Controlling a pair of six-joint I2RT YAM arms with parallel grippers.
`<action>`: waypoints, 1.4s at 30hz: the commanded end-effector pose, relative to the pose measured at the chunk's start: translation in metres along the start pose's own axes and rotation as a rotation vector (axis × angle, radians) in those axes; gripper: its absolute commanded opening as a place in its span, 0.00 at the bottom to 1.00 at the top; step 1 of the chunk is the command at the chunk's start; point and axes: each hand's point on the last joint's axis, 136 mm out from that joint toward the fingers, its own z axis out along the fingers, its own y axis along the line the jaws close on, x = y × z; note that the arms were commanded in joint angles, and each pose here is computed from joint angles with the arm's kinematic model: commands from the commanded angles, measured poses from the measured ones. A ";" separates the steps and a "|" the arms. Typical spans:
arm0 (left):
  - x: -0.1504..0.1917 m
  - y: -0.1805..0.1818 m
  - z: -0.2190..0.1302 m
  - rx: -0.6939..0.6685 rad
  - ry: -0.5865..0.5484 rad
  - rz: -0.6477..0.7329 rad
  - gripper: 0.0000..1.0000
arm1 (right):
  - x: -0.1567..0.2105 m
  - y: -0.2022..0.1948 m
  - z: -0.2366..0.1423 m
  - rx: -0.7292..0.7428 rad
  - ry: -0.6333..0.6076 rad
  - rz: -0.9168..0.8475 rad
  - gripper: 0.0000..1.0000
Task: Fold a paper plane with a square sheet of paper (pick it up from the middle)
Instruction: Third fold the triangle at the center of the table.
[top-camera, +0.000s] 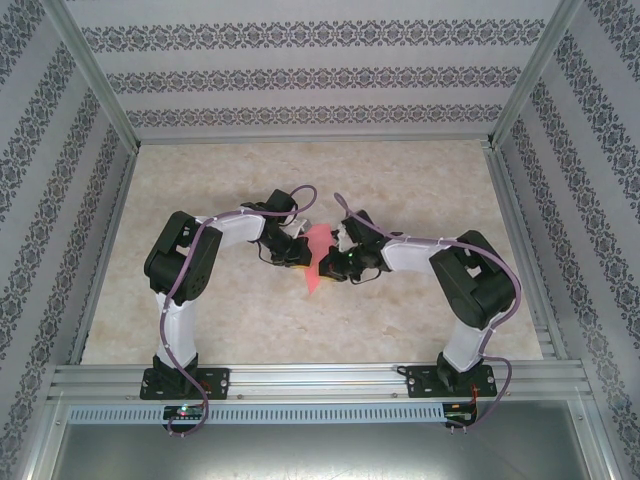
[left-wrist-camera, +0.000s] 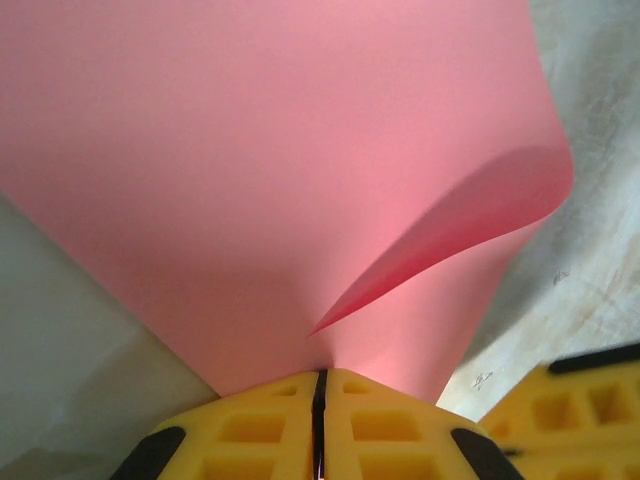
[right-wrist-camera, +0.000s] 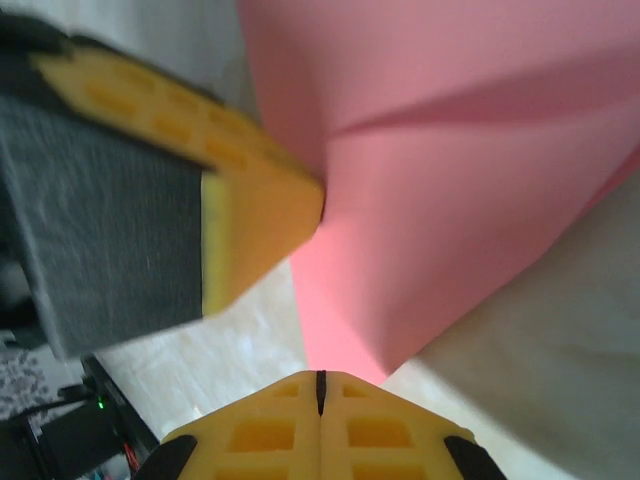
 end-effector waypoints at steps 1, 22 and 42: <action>0.037 0.088 0.033 -0.316 0.106 -0.073 0.11 | -0.015 0.006 0.006 -0.012 -0.020 -0.003 0.04; 0.039 0.095 0.035 -0.342 0.120 -0.066 0.11 | -0.044 -0.057 -0.006 0.242 -0.105 0.011 0.04; 0.040 0.094 0.036 -0.329 0.124 -0.064 0.11 | -0.059 -0.015 -0.003 0.144 -0.125 -0.046 0.05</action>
